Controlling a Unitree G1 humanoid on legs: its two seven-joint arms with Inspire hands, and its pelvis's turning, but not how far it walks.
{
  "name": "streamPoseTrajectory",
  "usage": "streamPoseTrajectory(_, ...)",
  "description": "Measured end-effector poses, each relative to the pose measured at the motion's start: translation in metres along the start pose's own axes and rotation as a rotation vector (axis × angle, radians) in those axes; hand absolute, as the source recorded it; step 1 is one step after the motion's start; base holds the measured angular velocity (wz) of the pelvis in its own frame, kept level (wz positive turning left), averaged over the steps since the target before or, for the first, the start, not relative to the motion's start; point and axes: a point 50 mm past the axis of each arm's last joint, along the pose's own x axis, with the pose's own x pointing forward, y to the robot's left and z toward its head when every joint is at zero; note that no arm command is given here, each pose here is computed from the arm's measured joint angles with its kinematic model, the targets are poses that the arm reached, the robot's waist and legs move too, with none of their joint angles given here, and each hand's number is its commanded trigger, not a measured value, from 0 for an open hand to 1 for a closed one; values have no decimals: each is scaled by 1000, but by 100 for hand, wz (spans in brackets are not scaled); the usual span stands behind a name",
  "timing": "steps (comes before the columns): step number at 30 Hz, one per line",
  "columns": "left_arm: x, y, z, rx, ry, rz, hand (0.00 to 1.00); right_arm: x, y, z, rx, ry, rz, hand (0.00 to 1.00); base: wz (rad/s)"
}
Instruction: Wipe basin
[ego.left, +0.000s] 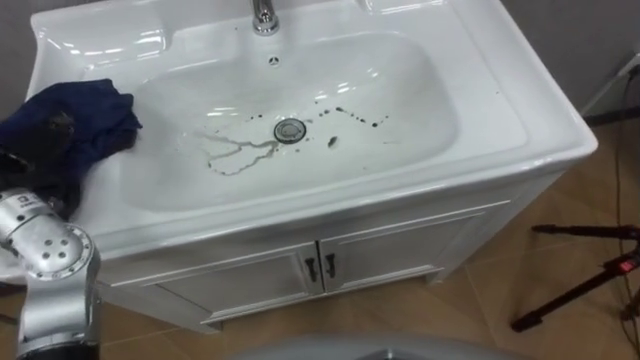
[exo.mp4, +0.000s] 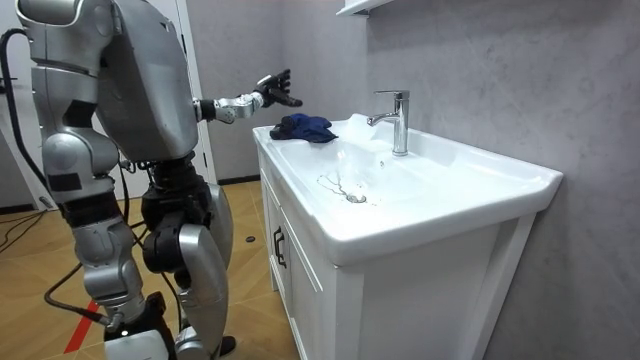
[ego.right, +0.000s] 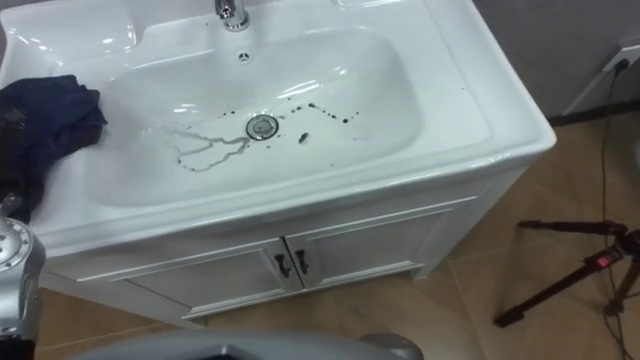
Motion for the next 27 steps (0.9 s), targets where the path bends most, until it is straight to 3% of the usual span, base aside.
streamPoseTrajectory(7, 0, -18, -7, 21, 41, -62, 0, 0, 0, 3, -4, -1, -16, 0, -9)
streamPoseTrajectory(27, -6, -22, -50, 266, 184, -115, 0, 1, 0, 2, -31, 47, -33, 0, -8)
